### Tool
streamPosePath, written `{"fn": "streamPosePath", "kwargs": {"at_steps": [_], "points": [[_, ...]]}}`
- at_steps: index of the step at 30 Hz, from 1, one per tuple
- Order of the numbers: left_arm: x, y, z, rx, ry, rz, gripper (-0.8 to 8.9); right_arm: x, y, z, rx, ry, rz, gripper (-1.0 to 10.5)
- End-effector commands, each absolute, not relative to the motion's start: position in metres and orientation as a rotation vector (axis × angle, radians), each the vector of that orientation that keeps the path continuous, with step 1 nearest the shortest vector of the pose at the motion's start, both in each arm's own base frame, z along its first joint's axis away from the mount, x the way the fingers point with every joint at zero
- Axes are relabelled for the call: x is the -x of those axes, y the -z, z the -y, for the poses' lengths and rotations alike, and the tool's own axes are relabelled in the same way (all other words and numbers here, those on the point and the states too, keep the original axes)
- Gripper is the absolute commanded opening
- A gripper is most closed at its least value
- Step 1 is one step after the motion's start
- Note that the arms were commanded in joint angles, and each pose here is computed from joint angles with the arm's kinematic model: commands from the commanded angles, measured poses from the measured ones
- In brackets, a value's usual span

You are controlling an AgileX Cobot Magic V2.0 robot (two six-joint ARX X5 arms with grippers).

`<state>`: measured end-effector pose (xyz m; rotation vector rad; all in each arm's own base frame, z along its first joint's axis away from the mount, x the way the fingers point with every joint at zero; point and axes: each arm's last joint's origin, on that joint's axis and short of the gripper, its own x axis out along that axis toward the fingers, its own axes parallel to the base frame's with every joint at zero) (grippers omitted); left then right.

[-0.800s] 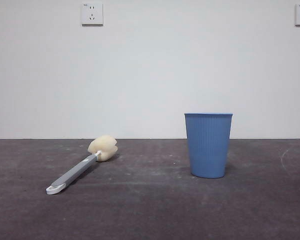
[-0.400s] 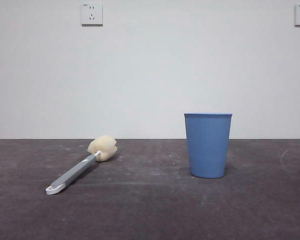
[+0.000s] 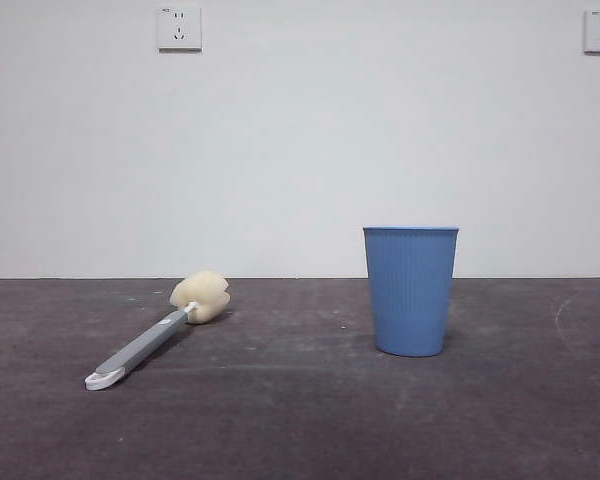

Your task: Pick up the cup brush,pick up the cup,insert the brush into the cup,clean the cup,put the cup brush back,put the cup back to the fixed position on the table

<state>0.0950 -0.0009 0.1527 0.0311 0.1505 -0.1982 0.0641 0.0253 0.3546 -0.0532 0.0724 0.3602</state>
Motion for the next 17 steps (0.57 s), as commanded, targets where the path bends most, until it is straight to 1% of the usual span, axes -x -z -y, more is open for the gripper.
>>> {"fn": "streamPosePath", "kwargs": {"at_steps": [1, 5, 7, 11, 14, 17], "points": [[-0.096, -0.148, 0.000, -0.020, 0.193, -0.159, -0.03, -0.067, -0.334, -0.023, 0.093, -0.311, -0.008, 0.0], [-0.096, -0.148, 0.000, -0.020, 0.193, -0.159, -0.03, -0.072, -0.296, -0.019, 0.074, -0.240, 0.107, 0.0], [-0.096, -0.148, 0.000, -0.020, 0.193, -0.159, -0.03, -0.076, -0.277, -0.019, 0.070, -0.215, 0.115, 0.0], [-0.096, -0.148, 0.000, -0.020, 0.193, -0.159, -0.03, -0.086, -0.235, -0.016, 0.049, -0.158, 0.072, 0.0], [-0.096, -0.148, 0.000, -0.020, 0.193, -0.159, -0.03, -0.091, -0.210, -0.013, 0.035, -0.118, 0.036, 0.0], [-0.096, -0.148, 0.000, -0.020, 0.193, -0.159, -0.03, -0.092, -0.193, -0.009, 0.015, -0.081, 0.028, 0.0]]}}
